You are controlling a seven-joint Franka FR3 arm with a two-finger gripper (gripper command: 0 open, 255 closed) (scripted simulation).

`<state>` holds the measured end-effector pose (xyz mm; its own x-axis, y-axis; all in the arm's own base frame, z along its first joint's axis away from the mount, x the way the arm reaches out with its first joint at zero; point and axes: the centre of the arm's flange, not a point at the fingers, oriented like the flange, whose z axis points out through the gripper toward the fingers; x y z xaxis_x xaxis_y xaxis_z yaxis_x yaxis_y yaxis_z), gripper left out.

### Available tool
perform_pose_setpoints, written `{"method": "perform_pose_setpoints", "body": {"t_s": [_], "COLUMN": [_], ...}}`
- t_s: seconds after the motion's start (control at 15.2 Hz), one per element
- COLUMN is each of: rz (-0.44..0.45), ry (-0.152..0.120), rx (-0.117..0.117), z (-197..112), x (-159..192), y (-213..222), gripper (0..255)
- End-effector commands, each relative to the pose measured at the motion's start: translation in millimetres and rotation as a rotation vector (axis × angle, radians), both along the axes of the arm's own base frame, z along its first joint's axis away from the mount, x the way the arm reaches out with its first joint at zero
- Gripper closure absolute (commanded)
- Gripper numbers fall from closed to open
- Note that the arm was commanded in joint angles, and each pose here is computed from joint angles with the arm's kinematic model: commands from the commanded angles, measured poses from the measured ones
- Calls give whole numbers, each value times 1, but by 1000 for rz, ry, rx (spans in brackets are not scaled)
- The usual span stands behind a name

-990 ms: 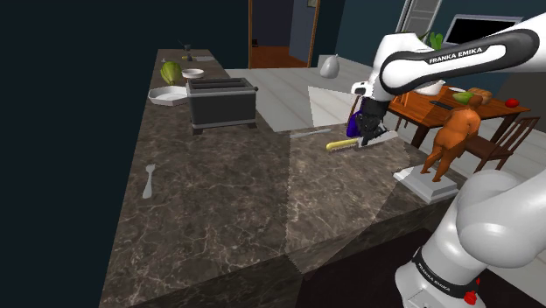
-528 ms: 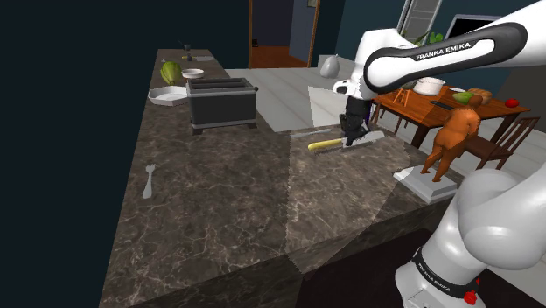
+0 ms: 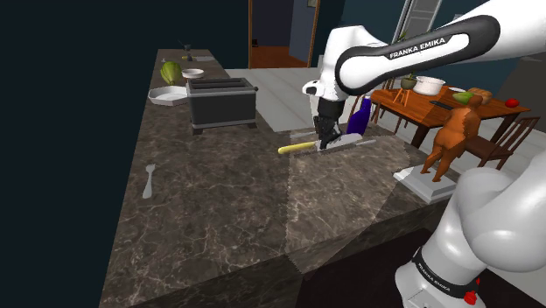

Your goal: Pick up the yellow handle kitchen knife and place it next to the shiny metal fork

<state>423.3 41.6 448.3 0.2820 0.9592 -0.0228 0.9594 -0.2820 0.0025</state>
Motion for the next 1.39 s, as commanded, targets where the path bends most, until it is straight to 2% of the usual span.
{"method": "perform_pose_setpoints", "body": {"t_s": [0.0, 1.32], "rz": [-1, -1], "ry": [0, 0], "rx": [1, 1], "z": [0, 1], "x": [10, 99], "y": [24, 273], "gripper": [255, 255]}}
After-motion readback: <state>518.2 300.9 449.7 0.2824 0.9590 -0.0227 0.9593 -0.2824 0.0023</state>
